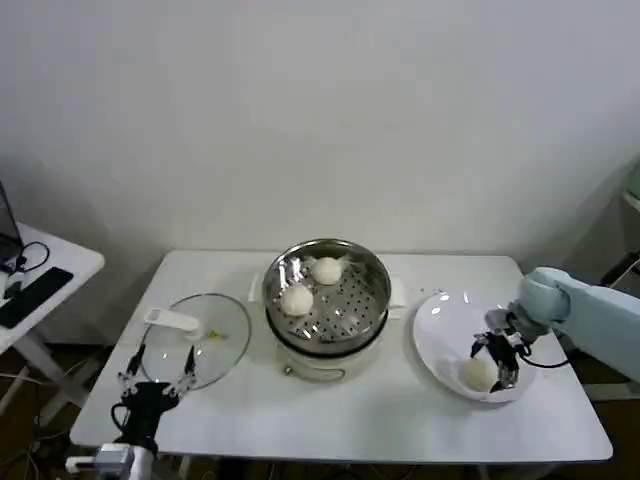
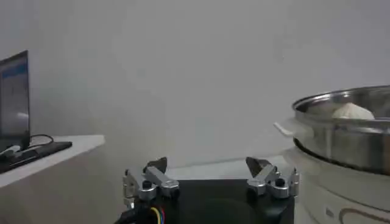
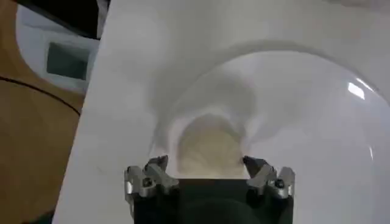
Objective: Take steamed baozi put them in steamer then cover it.
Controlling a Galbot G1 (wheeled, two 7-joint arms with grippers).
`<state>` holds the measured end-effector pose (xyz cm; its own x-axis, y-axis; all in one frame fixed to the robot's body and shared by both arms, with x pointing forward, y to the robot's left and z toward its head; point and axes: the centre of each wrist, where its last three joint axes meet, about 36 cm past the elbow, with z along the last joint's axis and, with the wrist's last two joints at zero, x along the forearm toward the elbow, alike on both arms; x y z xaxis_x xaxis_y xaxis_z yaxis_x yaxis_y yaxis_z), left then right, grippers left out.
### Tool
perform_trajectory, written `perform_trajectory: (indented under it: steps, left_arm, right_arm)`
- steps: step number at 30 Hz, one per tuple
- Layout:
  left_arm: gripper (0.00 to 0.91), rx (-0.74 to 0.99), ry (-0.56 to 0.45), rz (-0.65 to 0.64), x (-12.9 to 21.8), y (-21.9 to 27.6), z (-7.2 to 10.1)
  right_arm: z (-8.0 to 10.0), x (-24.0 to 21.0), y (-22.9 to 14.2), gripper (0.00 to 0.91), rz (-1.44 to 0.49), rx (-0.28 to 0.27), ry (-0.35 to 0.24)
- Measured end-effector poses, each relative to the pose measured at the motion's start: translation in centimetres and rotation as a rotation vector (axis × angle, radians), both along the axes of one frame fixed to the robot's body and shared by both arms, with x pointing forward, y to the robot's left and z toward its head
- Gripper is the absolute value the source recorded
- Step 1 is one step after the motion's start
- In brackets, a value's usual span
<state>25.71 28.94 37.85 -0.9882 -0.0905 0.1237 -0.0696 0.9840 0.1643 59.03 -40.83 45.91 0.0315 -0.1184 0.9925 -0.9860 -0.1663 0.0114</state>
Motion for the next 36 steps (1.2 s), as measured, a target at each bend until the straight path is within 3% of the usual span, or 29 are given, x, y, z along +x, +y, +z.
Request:
perform_trajectory:
  steps: [5,15,25,31,36]
  left_arm:
    - [0.907,0.0,0.0,0.0,0.0,0.0,0.0]
    - [0.907,-0.002,0.0,0.001,0.0,0.0,-0.1]
    - [0.907,-0.003,-0.003,0.001,0.1,-0.1,0.0]
    - [0.907,-0.004,-0.007,-0.001,0.1,-0.2,0.2]
    - [0.907,-0.004,-0.017,-0.001,0.2,-0.3,0.5]
  right_arm:
    - [-0.4,-0.1,0.1,0.816,0.001,-0.004,0.005]
    - [-0.6,-0.2,-0.1,0.766,-0.006,0.0,0.003]
    - [0.4,0.1,-0.1,0.756,-0.003,0.012,-0.014]
    - [3.0,0.9,0.7,0.766,0.041,0.025,-0.04]
    - [7.4,2.4,2.7,0.766,0.139,0.04,-0.098]
